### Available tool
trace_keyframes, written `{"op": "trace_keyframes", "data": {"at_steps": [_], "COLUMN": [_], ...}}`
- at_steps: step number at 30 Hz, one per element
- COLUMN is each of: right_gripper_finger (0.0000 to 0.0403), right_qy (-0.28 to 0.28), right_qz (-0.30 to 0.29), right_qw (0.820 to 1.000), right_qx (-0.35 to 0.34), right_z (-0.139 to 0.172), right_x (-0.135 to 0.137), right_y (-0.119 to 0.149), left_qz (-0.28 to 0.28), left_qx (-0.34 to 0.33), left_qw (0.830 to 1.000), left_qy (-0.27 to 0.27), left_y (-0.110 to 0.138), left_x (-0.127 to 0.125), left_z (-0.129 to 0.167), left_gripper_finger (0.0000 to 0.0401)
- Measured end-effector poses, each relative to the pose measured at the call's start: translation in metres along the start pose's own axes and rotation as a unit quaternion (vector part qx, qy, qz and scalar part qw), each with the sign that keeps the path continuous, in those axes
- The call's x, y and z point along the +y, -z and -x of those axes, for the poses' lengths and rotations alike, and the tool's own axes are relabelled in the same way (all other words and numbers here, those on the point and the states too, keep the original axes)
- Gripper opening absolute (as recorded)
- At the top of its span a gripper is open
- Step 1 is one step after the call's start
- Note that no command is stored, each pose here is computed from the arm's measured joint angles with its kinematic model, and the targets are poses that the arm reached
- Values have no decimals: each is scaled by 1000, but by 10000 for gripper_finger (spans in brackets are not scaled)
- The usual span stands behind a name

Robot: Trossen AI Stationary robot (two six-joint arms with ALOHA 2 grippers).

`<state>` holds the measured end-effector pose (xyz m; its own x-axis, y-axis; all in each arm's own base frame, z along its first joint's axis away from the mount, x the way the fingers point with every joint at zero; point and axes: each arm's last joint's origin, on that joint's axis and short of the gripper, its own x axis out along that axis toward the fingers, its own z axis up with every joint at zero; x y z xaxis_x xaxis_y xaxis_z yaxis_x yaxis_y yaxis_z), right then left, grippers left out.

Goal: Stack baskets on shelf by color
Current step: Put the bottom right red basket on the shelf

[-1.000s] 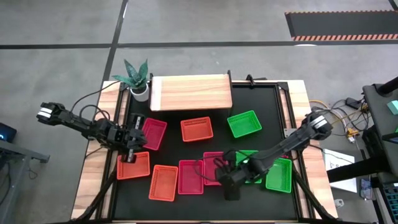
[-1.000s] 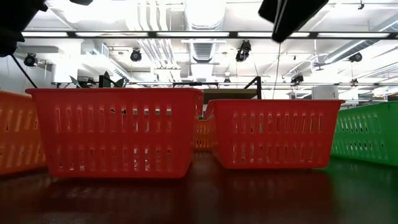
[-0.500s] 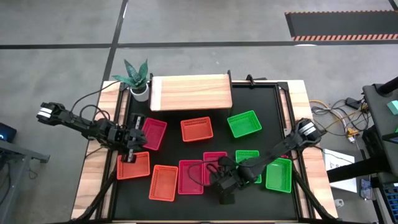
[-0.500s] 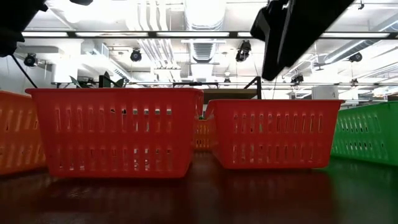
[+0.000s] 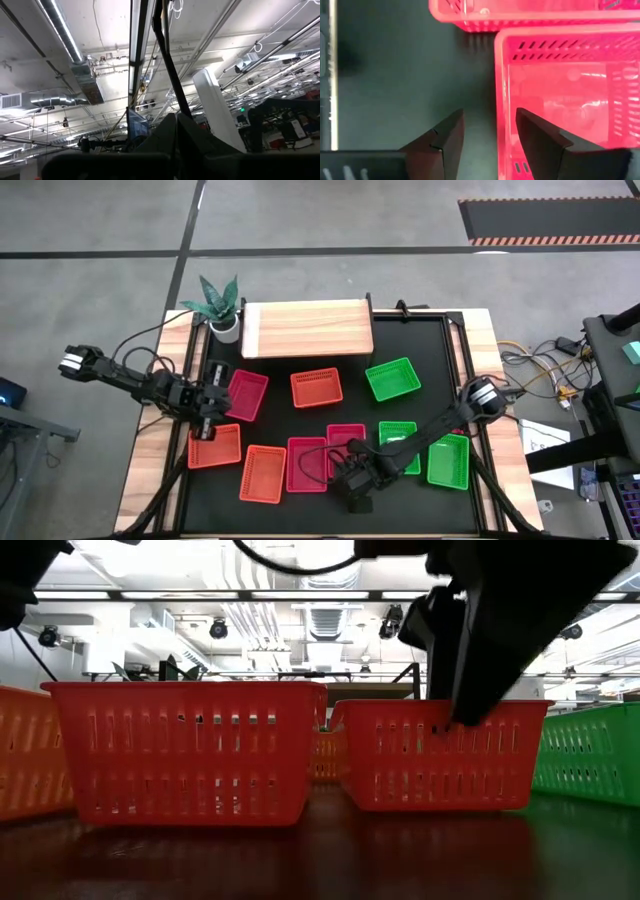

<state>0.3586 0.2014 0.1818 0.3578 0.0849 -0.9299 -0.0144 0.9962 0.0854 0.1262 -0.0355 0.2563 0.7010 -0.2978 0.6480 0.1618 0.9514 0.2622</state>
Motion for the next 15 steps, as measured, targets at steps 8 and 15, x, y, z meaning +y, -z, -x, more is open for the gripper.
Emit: {"op": "trace_keyframes", "data": {"at_steps": [8,15], "right_gripper_finger": [87,15], "right_qy": [-3,-5], "right_qz": [10,3], "right_qw": [1000,1000], "right_qx": [-6,-13], "right_z": [-11,-6], "right_x": [2,2], "right_y": [-1,-2], "left_qz": [-1,-1], "left_qx": [-11,-11], "left_qw": [1000,1000], "left_qy": [-3,-3], "left_y": [-4,-4], "left_x": [1,1], "left_z": [1,1], "left_gripper_finger": [0,0]}}
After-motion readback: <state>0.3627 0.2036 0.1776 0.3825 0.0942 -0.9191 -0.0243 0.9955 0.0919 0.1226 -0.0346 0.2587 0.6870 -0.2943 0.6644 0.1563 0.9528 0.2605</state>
